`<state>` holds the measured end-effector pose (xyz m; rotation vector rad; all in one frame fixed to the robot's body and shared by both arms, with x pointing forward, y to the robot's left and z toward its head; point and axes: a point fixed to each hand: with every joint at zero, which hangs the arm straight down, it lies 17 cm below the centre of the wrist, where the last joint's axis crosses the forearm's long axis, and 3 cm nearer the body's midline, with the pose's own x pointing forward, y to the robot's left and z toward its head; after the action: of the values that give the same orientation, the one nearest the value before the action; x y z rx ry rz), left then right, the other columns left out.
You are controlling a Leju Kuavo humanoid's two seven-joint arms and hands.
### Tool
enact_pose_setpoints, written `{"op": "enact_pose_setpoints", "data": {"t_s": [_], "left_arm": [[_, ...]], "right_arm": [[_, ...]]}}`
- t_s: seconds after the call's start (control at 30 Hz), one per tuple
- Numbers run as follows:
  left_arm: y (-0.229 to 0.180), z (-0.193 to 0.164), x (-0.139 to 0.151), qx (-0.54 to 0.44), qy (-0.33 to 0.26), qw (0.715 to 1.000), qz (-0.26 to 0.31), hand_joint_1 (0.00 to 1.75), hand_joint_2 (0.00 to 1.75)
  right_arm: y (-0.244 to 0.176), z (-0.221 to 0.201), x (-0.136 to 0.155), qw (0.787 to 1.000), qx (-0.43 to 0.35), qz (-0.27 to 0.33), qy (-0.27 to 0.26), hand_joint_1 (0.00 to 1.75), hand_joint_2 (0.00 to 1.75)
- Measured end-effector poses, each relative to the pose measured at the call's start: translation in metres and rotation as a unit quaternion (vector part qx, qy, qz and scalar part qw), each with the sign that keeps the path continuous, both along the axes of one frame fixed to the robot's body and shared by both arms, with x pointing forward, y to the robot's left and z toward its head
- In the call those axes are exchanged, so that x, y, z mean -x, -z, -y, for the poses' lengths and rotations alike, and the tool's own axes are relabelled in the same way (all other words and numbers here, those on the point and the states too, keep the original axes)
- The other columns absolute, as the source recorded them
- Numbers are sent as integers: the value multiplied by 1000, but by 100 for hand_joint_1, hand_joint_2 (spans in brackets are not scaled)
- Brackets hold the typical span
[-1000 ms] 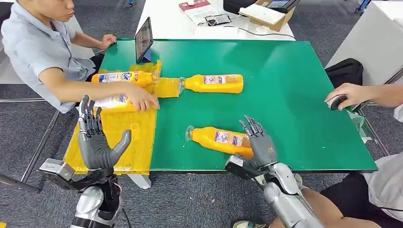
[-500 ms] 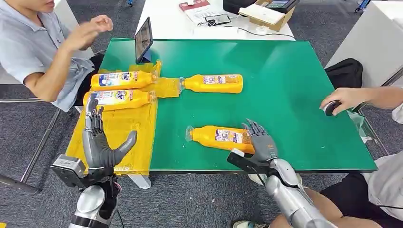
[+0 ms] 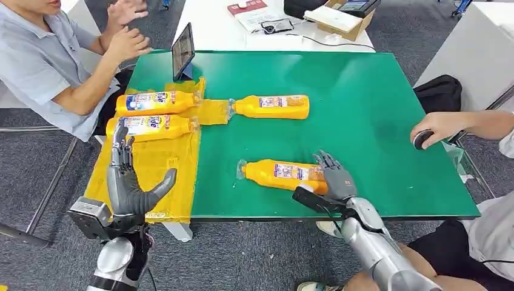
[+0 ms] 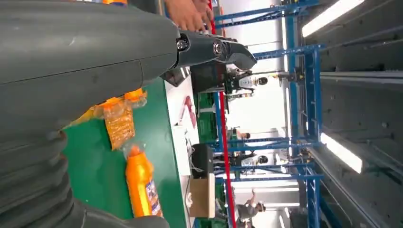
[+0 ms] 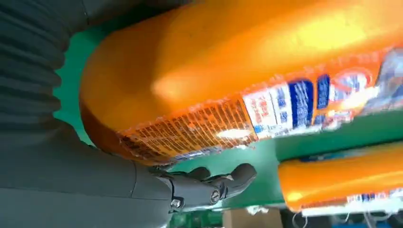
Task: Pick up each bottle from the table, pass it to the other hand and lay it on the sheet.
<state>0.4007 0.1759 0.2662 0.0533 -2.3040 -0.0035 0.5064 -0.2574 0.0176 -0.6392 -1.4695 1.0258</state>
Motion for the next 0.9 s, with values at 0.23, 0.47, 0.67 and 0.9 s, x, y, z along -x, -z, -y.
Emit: {"op": "enact_pose_setpoints", "data": {"t_s": [0.23, 0.47, 0.67, 0.9], "left_arm": [[2, 2, 1, 0, 8, 1000, -3, 0, 175], [3, 3, 3, 3, 22, 1000, -4, 0, 175], [3, 4, 4, 1, 26, 1000, -1, 0, 175], [3, 4, 4, 0, 28, 1000, 0, 0, 175]], "right_arm": [[3, 2, -2, 1000, -3, -20, -3, 175, 175], [7, 5, -4, 999, -11, -42, -5, 175, 175], [9, 4, -2, 998, -34, -54, -10, 175, 175], [7, 0, 1, 996, -65, -49, -21, 175, 175]]}}
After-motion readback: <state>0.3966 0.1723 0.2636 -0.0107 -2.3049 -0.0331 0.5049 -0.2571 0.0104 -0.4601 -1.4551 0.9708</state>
